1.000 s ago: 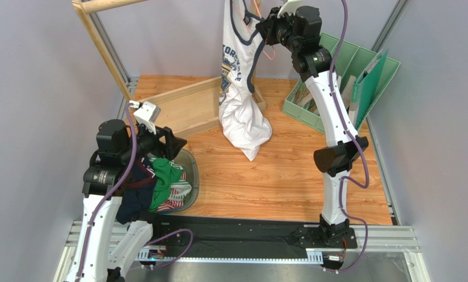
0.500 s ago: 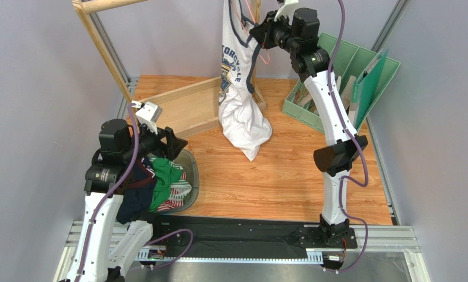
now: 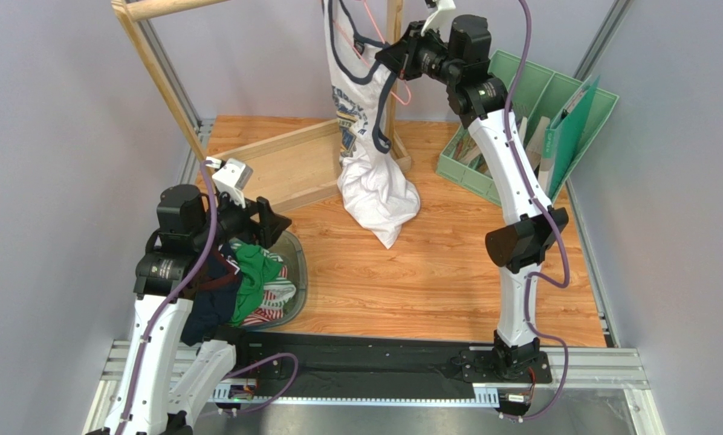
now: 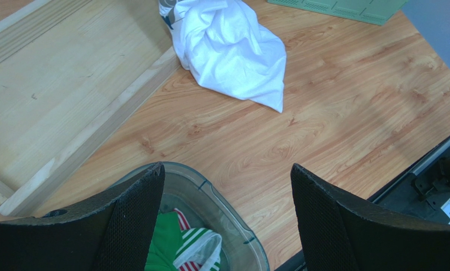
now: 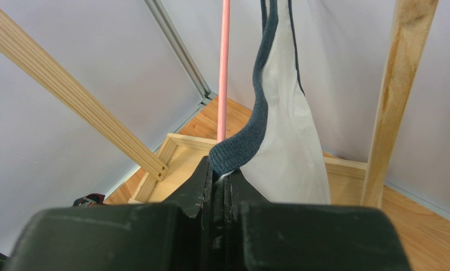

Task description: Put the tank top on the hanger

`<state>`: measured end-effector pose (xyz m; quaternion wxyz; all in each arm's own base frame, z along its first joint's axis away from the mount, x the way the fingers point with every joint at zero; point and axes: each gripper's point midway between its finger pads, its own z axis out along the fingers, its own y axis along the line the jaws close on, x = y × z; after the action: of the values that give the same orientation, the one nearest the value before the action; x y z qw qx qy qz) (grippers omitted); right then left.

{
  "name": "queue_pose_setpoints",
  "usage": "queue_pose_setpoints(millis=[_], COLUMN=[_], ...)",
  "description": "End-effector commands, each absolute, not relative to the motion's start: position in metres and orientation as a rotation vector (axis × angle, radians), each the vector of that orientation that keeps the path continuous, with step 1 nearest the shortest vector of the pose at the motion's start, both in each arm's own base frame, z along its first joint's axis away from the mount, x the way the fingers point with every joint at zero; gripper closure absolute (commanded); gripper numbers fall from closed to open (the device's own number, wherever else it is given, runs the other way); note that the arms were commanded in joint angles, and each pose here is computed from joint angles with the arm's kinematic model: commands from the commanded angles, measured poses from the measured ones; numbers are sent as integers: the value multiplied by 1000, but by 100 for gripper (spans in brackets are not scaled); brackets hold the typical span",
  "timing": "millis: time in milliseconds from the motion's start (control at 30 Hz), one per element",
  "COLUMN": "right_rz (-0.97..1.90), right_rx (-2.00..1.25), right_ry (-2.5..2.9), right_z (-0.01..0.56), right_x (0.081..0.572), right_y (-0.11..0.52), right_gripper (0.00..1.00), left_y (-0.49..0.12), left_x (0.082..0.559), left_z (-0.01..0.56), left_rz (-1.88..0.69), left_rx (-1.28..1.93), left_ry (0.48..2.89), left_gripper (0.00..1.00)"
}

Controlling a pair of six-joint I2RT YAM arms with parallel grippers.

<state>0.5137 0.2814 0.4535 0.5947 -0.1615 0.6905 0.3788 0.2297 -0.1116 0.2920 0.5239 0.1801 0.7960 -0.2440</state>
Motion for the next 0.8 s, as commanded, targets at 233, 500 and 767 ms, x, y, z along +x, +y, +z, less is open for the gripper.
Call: queue_pose_setpoints(millis=[233, 500, 767], right_rz=[994, 1030, 1061], right_rx=[-351, -320, -296], right_ry=[1423, 1492, 1572], right_z=[517, 489, 463], right_x=[503, 515, 527], right_y=[272, 277, 275], right_gripper=[100, 100, 100], left_y=[-116, -114, -114], left_x=[231, 231, 230], left_z=[293, 292, 289], left_rz=[-622, -605, -610], left_rx=[426, 431, 430], left_ry=[1884, 1891, 1895], left_gripper=[14, 14, 14])
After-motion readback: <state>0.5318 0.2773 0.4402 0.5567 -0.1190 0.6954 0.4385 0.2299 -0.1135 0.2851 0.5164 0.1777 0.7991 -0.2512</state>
